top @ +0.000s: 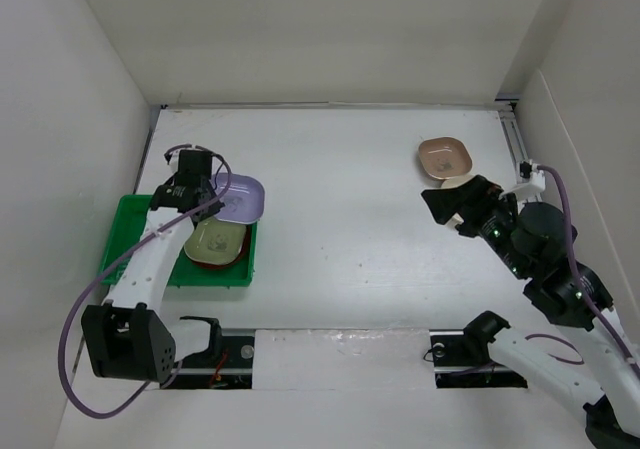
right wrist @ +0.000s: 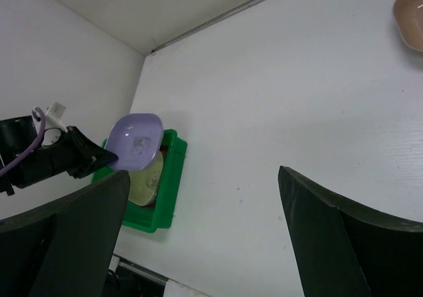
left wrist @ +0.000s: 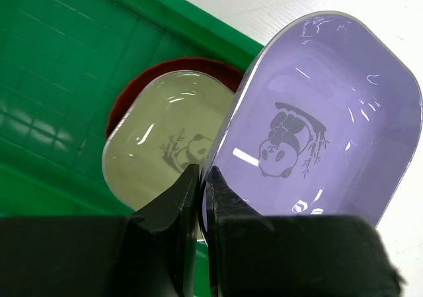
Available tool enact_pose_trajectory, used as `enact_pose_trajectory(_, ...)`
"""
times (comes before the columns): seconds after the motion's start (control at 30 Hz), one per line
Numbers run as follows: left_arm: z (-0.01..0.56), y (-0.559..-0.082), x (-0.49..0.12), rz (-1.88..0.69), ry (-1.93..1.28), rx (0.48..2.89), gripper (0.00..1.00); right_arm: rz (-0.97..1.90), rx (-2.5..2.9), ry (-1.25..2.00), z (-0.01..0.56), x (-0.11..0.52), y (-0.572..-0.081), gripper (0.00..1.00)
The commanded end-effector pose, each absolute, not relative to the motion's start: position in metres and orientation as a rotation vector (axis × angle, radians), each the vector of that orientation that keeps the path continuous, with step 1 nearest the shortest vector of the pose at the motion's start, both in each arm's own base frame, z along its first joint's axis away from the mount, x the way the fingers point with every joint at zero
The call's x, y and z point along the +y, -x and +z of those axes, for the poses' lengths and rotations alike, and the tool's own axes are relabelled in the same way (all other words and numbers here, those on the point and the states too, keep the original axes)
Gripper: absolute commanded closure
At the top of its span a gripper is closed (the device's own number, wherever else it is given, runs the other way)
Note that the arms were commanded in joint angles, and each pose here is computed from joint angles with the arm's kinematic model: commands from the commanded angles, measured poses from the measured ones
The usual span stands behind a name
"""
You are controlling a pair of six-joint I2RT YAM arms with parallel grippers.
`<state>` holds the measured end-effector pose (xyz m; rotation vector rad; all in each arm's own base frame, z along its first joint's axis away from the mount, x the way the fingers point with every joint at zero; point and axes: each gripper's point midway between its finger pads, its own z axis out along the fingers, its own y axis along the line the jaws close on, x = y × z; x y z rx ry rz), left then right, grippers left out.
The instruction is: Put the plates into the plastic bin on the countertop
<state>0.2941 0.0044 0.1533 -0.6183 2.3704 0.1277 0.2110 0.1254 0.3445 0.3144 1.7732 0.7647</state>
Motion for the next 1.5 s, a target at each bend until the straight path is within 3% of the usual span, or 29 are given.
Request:
enact_pose_trajectory(0.0,0.183,-0.29,0.017,0.192,0.577,2.303,1.0,0.828,1.709,-0.233,0.362,0.135,-0.209,0.0)
enact_pose_trajectory(0.4,0.205,-0.246,0.022,0.14,0.849,2.22,1.0,0.941,1.667,-0.105,0.38,0.148,-0.187,0.0)
enact_pose_trajectory(0.53,0.175,-0.223,0.031,0.277,1.017,2.305,1.0,0.981,1.638,-0.076,0.387,0.147,-0.175,0.0)
enact_pose_trajectory(0.6,0.158,-0.216,0.018,0.202,1.057,2.372,1.0,0.992,1.626,-0.068,0.39,0.146,-0.171,0.0)
enact_pose_trajectory(0.77,0.149,-0.209,-0.002,-0.087,1.301,2.159,1.0,1.019,1.6,-0.05,0.394,0.148,-0.165,0.0)
enact_pose_trajectory(0.9,0.159,-0.206,0.004,-0.177,1.515,1.921,1.0,1.033,1.603,-0.022,0.394,0.152,-0.161,0.0)
enact_pose_trajectory(1.07,0.15,-0.199,0.022,-0.157,1.699,1.703,1.0,1.04,1.605,-0.015,0.394,0.153,-0.16,0.0)
enact_pose_trajectory(1.47,0.126,-0.209,0.031,-0.038,1.896,1.598,1.0,1.026,1.622,-0.022,0.388,0.153,-0.162,0.0)
